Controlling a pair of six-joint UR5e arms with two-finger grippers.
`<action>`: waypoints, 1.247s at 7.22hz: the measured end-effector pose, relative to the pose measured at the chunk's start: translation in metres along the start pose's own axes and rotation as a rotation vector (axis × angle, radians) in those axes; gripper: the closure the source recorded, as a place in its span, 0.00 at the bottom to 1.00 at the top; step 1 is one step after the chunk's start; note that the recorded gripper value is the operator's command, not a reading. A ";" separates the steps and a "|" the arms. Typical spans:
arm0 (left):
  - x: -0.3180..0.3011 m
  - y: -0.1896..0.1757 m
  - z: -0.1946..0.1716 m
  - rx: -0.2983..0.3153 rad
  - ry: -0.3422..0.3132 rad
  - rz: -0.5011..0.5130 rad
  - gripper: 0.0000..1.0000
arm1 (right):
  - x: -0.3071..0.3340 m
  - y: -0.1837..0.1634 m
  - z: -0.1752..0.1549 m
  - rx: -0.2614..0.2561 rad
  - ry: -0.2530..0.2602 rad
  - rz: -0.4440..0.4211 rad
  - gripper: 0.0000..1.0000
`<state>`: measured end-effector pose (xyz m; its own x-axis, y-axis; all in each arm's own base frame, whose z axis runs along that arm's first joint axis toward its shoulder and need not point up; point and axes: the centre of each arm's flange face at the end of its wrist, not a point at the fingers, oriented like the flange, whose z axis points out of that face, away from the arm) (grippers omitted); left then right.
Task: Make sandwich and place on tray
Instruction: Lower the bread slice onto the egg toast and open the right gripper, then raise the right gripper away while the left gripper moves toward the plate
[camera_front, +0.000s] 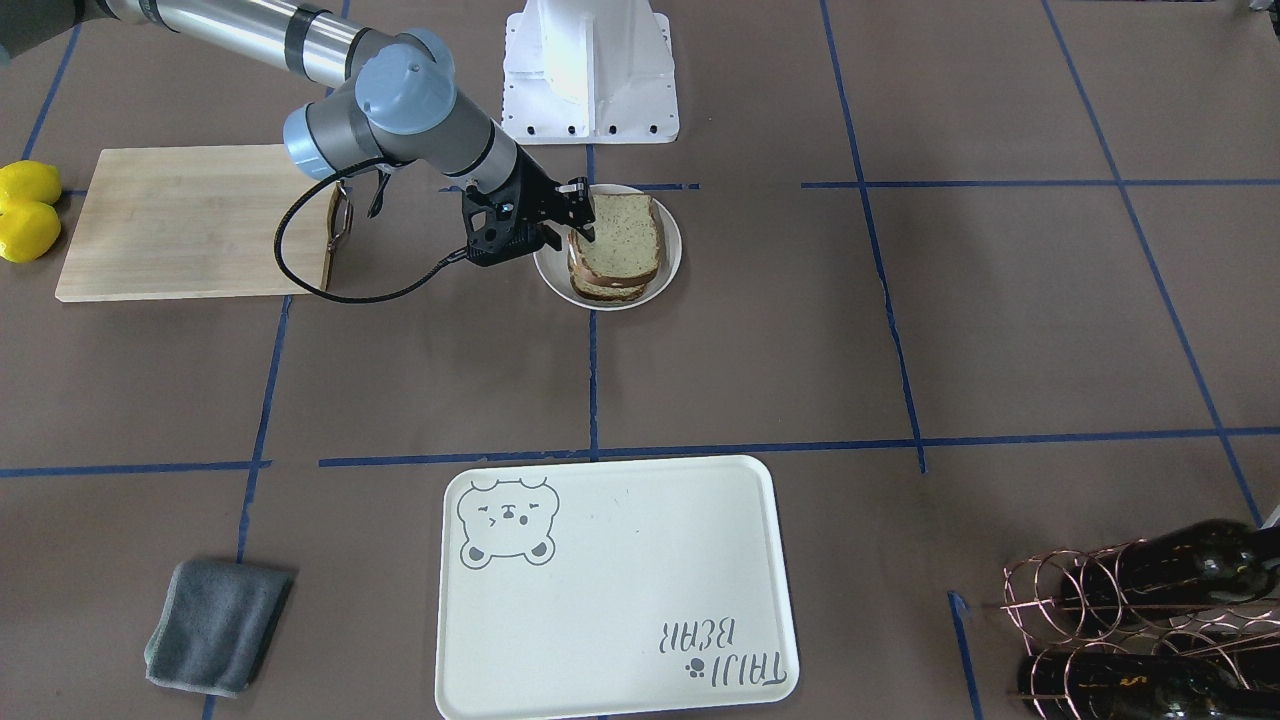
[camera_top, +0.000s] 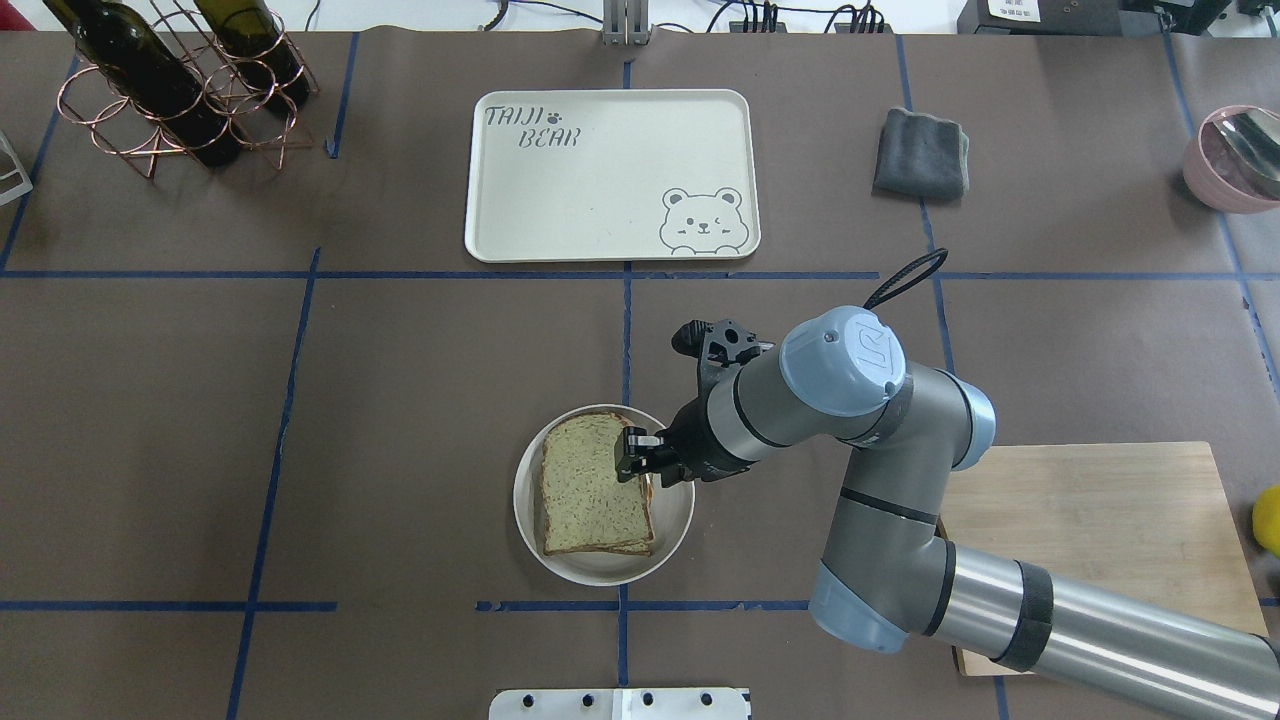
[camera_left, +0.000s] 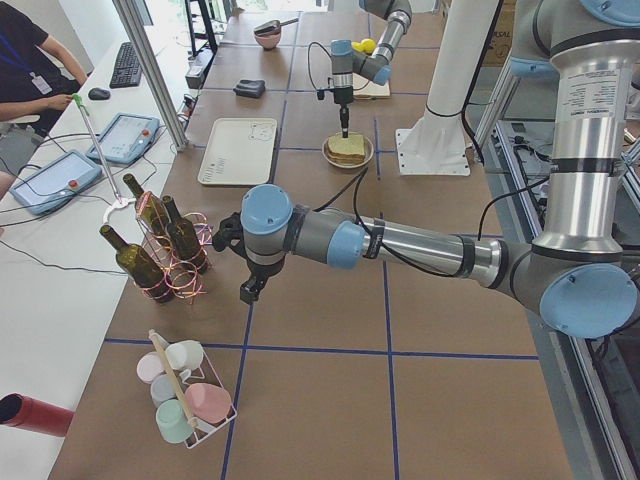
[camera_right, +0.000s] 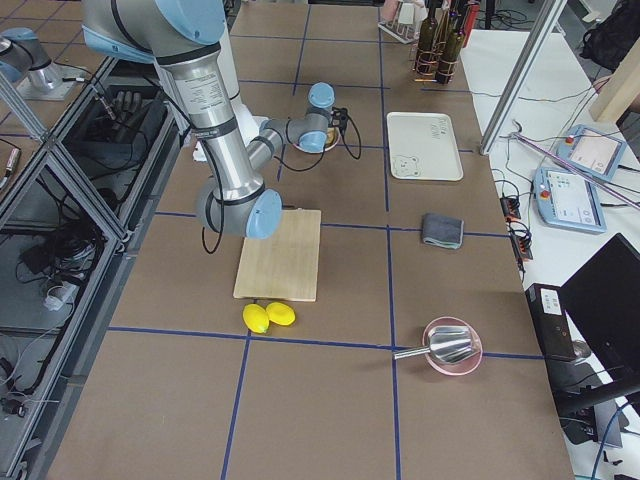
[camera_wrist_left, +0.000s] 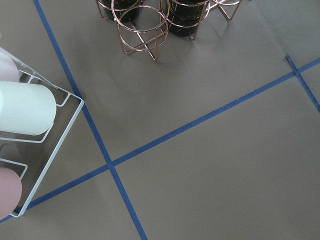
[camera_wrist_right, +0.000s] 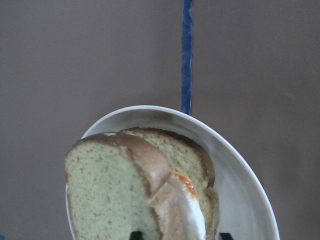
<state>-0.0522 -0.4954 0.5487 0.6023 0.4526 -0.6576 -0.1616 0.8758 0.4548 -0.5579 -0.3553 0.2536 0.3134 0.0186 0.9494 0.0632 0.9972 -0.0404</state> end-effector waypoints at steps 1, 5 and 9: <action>0.000 0.000 0.000 0.000 0.002 -0.001 0.00 | -0.001 0.000 -0.001 0.001 -0.004 -0.002 0.00; 0.031 -0.020 0.014 0.051 0.076 -0.112 0.00 | 0.020 -0.005 -0.053 0.047 -0.031 -0.001 0.00; 0.158 -0.052 0.092 0.051 0.251 -0.268 0.00 | 0.134 -0.045 -0.113 0.153 0.082 0.104 0.00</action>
<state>0.1228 -0.4850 0.4764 0.4067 0.2405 -0.8813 0.0189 0.9623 0.2713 -0.4120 -0.4057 0.3475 0.3872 0.1220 0.9139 -0.1163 0.9898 -0.0829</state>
